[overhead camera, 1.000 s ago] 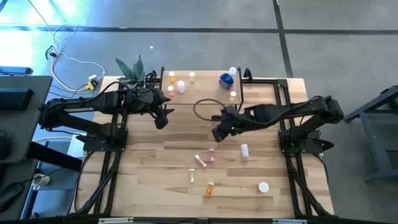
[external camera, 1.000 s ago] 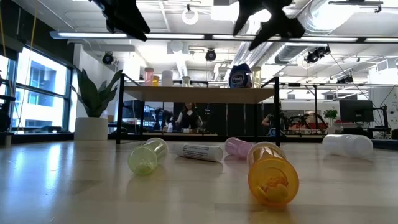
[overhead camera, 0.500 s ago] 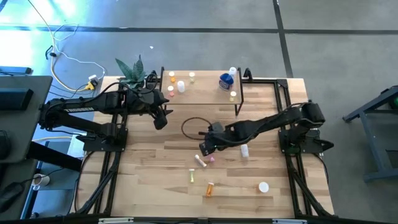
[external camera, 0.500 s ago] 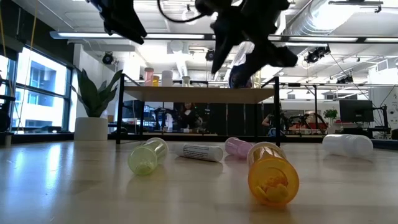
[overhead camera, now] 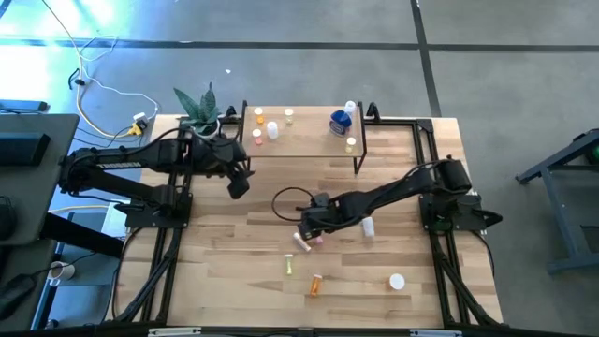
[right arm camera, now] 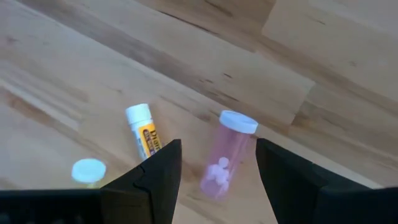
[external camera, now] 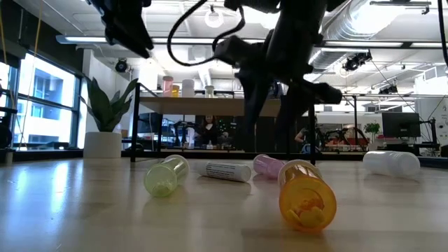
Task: Pick and place medicine bottles onto shelf by color
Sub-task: Put the pink pill bottle on the shelf
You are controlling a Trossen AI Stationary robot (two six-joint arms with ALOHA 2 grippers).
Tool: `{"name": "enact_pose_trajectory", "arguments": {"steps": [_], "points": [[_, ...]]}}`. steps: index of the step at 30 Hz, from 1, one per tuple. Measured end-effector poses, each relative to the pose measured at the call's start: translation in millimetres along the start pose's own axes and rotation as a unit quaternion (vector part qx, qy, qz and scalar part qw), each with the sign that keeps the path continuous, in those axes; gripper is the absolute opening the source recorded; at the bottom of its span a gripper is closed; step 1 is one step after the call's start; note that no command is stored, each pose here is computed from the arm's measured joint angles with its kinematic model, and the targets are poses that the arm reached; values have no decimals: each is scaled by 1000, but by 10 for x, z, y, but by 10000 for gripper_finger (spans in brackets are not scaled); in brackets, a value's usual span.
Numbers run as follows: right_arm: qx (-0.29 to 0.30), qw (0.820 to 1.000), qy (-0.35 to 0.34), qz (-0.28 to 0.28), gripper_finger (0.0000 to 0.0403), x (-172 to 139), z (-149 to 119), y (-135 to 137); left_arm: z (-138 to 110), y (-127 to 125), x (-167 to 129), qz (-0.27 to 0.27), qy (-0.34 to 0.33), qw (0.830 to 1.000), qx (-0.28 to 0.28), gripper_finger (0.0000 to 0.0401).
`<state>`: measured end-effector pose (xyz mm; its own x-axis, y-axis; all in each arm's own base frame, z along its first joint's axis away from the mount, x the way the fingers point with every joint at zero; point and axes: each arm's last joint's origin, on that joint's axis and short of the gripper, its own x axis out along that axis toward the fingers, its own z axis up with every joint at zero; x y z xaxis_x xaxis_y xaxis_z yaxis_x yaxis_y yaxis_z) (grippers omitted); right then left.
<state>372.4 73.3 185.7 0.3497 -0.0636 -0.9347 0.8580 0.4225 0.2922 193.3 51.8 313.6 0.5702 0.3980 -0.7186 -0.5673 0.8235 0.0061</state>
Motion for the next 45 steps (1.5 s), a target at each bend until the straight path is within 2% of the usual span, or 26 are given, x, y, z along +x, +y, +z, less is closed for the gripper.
{"name": "enact_pose_trajectory", "arguments": {"steps": [8, 15, 20, 33, 45], "points": [[28, 999, 2, -27, 197, 204, 25, -34, -114, -48, -25, 2, 47, 998, -35, 227], [40, 998, 9, -48, 197, 401, 54, -72, -159, -75, -40, 1, 64, 998, -23, 227], [47, 998, 11, -49, 195, 417, 65, -78, -160, -75, -40, 1, 64, 998, -19, 227], [59, 997, 37, -44, 98, 427, 141, -99, -161, -72, -40, 4, 64, 998, -18, 227], [49, 998, 35, -29, 98, 302, 106, -65, -161, -71, -40, 5, 64, 998, -2, 227]]}}
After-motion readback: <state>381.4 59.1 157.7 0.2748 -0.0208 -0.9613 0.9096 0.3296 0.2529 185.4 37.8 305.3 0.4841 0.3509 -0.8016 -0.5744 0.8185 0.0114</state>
